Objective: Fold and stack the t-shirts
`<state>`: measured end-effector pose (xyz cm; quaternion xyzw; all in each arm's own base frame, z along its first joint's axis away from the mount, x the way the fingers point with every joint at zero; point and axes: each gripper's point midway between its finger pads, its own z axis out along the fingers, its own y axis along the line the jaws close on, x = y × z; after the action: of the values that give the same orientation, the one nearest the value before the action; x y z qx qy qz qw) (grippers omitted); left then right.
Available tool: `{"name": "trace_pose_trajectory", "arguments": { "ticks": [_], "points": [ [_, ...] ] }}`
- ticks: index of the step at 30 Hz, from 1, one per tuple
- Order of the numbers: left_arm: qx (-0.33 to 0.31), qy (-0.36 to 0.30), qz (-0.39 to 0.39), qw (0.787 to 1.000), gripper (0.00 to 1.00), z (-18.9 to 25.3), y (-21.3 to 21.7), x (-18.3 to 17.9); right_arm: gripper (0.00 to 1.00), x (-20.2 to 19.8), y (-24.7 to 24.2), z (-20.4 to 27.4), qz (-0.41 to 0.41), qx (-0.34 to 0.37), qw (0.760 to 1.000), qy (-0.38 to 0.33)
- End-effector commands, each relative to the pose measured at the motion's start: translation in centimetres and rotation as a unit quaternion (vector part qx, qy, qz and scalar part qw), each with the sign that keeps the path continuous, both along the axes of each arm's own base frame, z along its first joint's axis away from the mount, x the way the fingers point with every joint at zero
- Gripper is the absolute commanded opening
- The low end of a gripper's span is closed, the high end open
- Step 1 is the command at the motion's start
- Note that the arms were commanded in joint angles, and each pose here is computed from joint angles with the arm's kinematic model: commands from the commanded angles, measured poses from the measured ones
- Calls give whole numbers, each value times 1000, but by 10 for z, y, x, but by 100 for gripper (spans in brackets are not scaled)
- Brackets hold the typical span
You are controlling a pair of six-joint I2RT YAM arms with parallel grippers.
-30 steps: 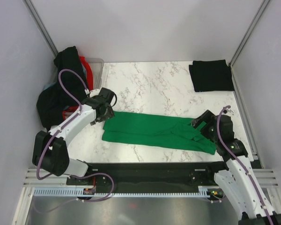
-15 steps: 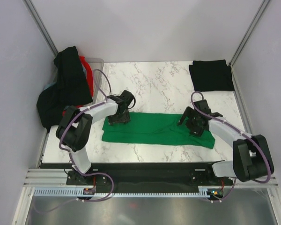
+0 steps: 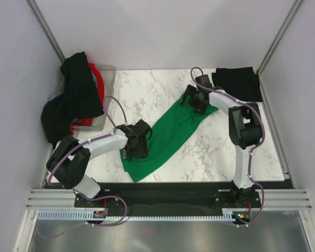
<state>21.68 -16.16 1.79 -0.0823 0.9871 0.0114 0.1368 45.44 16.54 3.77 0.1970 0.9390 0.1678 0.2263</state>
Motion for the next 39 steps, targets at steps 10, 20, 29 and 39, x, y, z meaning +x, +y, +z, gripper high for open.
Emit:
{"name": "trace_pose_trajectory", "arguments": {
  "ticks": [10, 20, 29, 39],
  "points": [
    [-236, 70, 2, 969, 71, 8, -90, -67, 98, 70, 84, -80, 71, 32, 997, 21],
    [-207, 16, -69, 976, 83, 54, -105, -26, 98, 117, 122, -7, 150, 64, 982, -97],
    [15, -90, -100, 991, 84, 130, -57, 47, 98, 57, 78, 169, 157, -11, 964, -215],
    [31, -120, -93, 988, 82, 164, -49, 60, 98, -95, 53, 151, 172, -18, 971, -167]
  ]
}}
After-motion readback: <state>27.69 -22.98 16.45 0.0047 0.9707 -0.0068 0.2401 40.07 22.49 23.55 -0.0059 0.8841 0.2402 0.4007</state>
